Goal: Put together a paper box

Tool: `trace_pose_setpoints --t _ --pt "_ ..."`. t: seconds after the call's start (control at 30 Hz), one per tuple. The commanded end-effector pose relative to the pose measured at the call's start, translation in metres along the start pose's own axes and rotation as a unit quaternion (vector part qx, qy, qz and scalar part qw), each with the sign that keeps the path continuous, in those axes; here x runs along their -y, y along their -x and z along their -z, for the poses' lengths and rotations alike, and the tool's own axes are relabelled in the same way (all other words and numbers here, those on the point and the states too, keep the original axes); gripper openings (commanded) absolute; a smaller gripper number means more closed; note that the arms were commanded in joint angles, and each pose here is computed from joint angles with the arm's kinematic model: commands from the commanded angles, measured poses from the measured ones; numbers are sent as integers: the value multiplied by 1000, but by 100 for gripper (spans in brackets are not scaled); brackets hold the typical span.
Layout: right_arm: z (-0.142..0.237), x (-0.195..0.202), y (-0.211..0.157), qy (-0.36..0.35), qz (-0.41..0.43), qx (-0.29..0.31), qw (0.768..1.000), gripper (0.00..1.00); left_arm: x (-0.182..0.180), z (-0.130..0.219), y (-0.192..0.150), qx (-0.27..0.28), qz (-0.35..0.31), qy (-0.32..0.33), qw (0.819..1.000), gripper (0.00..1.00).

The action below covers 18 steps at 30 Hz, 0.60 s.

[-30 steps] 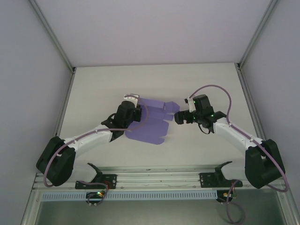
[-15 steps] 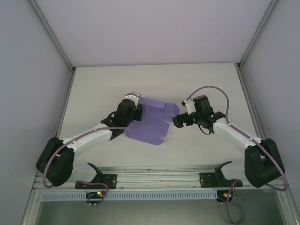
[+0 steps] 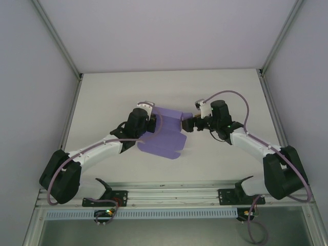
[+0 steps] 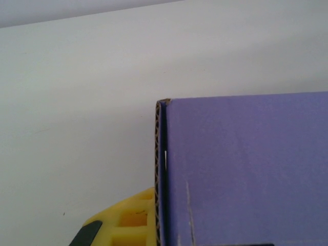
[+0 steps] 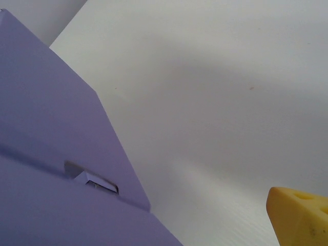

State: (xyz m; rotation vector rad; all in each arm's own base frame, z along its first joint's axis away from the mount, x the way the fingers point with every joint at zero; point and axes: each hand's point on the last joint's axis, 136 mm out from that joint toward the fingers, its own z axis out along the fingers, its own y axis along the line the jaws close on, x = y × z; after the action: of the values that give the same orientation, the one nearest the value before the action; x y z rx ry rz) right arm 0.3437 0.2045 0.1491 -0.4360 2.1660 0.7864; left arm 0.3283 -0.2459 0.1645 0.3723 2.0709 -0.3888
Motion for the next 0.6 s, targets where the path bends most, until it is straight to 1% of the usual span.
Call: trace_pose_setpoints --t 0.0,0.13,0.23,0.33,0.47,0.57 --pt "-14 -15 17 12 15 23 1000 100 9 9 19 27 15 -23 999 0" --pt "-19 -7 24 -43 21 44 998 100 6 9 16 25 19 -14 999 0" --pt "-14 0 22 -67 19 44 997 100 2 9 16 26 21 -4 999 0" --pt "0 -6 17 -65 27 32 997 99 -4 9 16 26 24 12 999 0" --pt "24 -19 2 -51 38 3 998 100 -17 9 15 22 29 35 999 0" --pt "45 -31 -11 -35 51 -16 998 100 -20 10 15 23 32 36 999 0"
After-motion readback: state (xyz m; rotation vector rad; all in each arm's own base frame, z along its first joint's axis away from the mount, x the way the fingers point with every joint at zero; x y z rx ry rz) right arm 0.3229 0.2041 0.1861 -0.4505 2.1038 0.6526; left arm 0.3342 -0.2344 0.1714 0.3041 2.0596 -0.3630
